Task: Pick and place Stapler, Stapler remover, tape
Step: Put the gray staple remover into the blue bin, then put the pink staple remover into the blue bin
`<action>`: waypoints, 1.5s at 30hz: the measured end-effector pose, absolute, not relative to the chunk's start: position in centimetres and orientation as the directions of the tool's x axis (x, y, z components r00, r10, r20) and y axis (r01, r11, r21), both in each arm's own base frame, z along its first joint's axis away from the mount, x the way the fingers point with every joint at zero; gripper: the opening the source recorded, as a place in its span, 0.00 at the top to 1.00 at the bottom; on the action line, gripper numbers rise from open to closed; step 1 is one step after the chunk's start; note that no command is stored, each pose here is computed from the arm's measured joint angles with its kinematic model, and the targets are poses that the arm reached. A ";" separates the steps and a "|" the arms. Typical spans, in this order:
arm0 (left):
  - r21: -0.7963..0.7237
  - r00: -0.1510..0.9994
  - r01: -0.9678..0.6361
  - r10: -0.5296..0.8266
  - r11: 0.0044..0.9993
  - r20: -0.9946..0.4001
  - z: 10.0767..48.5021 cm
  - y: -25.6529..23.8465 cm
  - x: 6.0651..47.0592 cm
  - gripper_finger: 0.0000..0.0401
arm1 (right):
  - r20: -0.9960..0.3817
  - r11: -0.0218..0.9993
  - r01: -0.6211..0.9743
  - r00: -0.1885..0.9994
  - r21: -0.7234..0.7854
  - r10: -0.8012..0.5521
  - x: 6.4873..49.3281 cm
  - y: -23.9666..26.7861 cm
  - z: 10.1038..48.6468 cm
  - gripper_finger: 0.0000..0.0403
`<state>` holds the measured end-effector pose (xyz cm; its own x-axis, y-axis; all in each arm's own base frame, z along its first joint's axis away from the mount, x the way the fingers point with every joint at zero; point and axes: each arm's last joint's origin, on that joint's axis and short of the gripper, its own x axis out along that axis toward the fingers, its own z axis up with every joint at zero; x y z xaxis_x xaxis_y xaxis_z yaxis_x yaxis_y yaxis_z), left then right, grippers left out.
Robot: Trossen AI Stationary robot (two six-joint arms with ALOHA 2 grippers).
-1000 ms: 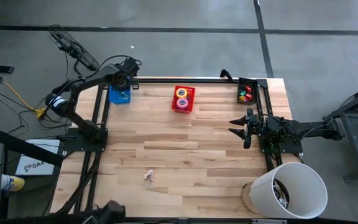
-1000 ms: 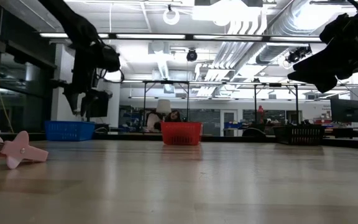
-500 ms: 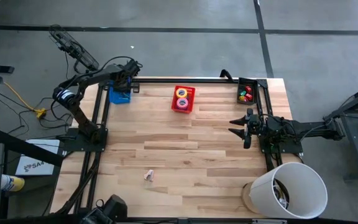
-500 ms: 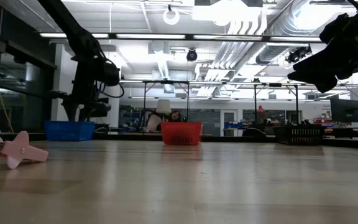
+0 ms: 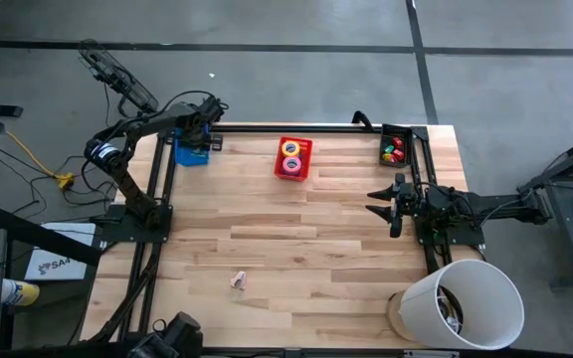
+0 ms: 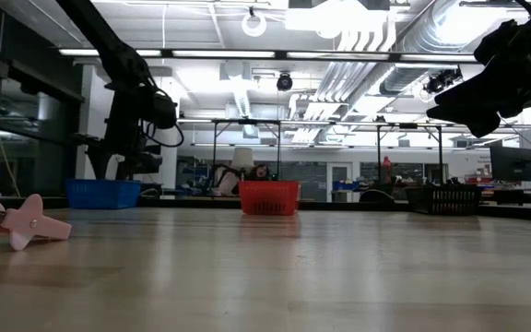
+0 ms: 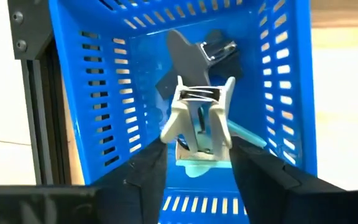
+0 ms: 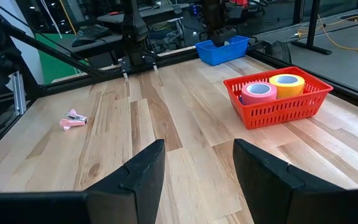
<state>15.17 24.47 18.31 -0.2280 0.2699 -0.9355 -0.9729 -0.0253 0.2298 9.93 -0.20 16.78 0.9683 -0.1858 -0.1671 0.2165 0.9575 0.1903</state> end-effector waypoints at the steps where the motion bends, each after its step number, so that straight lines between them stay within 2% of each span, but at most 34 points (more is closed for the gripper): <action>1: 0.229 -0.225 -0.973 0.267 -0.015 -0.937 18.3 24.4 15.2 0.57 | -0.167 0.958 0.216 0.968 0.191 -0.185 9.9 -0.2 16.8 0.55; 10: 0.140 -0.107 -0.986 0.302 0.093 -0.947 20.9 23.5 14.8 0.51 | -0.168 0.958 0.216 0.968 0.190 -0.186 9.9 -0.2 16.8 0.55; 16: -0.038 0.114 -0.958 0.257 0.283 -0.960 23.1 22.2 14.7 0.51 | -0.167 0.957 0.217 0.968 0.191 -0.186 9.9 -0.2 16.8 0.55; 20: -0.126 0.198 -0.937 0.197 0.326 -0.960 23.9 21.2 14.6 0.51 | -0.167 0.957 0.217 0.968 0.191 -0.186 9.9 -0.2 16.8 0.55; 26: -0.150 0.198 -0.921 0.099 0.360 -0.975 24.5 18.8 15.1 0.51 | -0.167 0.958 0.216 0.968 0.190 -0.186 9.9 -0.2 16.8 0.55; 32: -0.174 0.174 -0.922 -0.032 0.345 -0.984 24.7 15.6 16.7 0.51 | -0.167 0.958 0.216 0.968 0.190 -0.185 9.9 -0.2 16.8 0.55; 45: -0.151 0.121 -0.943 -0.120 0.295 -0.985 24.7 6.5 21.7 0.51 | -0.167 0.958 0.216 0.968 0.190 -0.186 9.9 -0.2 16.8 0.55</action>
<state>21.66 6.52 24.69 0.1207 -0.1198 -0.9854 -0.9433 0.2954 -0.1514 9.93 -0.20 16.78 0.9683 -0.1855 -0.1673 0.2164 0.9575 0.1905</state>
